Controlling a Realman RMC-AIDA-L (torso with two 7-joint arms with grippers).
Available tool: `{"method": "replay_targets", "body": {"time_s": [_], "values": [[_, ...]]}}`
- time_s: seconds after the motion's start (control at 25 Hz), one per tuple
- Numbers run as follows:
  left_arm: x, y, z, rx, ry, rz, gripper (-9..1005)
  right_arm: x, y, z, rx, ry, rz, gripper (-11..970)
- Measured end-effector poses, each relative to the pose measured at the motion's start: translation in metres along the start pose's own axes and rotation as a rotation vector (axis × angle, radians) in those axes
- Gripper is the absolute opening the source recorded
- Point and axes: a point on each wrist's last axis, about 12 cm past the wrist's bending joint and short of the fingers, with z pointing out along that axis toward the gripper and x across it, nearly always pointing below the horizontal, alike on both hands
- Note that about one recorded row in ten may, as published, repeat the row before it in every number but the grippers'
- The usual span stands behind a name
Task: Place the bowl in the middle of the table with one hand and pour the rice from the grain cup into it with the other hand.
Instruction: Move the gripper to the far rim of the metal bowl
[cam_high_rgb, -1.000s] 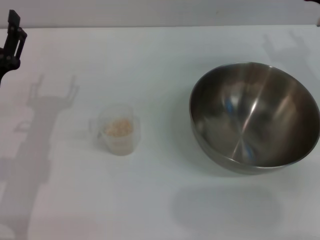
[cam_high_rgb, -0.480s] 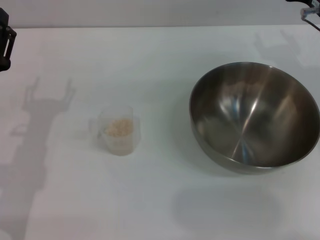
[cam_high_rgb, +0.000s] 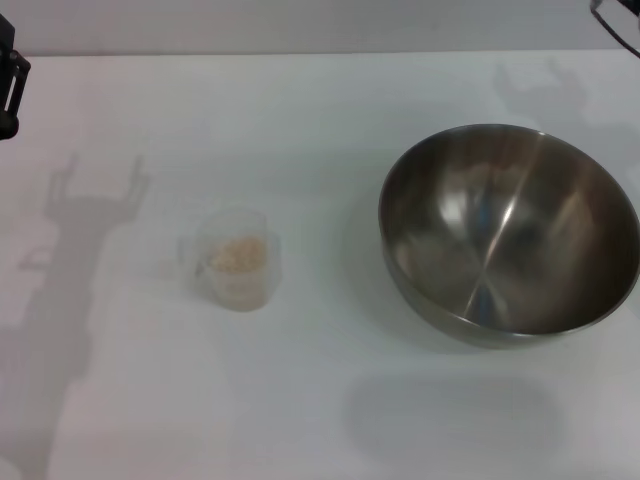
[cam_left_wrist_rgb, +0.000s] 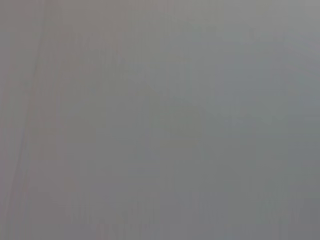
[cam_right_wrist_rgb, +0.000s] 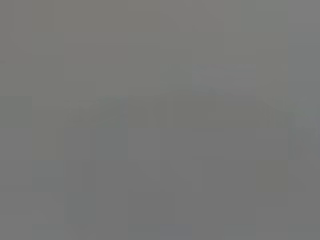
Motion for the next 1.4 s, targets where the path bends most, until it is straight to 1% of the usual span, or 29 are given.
{"method": "replay_targets", "body": {"time_s": [0.08,0.12,0.16,0.28,0.44,0.6,0.8,1.04,1.16,1.28,1.4], "values": [[0.0,0.0,0.0,0.001,-0.001,0.001,790,-0.008,0.004,-0.003,-0.016,0.021,0.032,741],[0.0,0.0,0.0,0.001,-0.002,0.001,790,-0.016,0.006,-0.005,-0.047,0.037,0.062,741],[0.0,0.0,0.001,0.001,-0.002,0.001,790,-0.016,0.006,-0.005,-0.047,0.037,0.062,741],[-0.001,0.0,0.001,0.002,-0.007,0.001,789,-0.028,0.005,-0.009,-0.106,0.087,0.092,741],[-0.001,0.001,0.001,0.001,-0.01,0.002,787,-0.042,-0.002,-0.012,-0.192,0.174,0.131,741],[-0.001,0.001,0.0,0.0,-0.01,0.002,786,-0.047,-0.016,-0.014,-0.208,0.254,0.111,737],[-0.001,0.001,0.0,0.002,-0.01,0.003,785,-0.052,-0.023,-0.017,-0.242,0.361,0.019,737],[-0.001,0.001,0.001,0.004,-0.011,0.002,783,-0.06,-0.024,-0.015,-0.267,0.455,-0.123,737],[-0.001,0.0,0.001,0.004,-0.011,0.001,782,-0.063,-0.023,-0.012,-0.276,0.485,-0.215,737],[-0.001,0.0,0.001,0.003,-0.012,0.0,781,-0.061,-0.023,-0.006,-0.283,0.506,-0.306,738],[-0.001,0.001,0.001,0.002,-0.012,0.001,780,-0.056,-0.022,-0.002,-0.313,0.525,-0.393,738]]}}
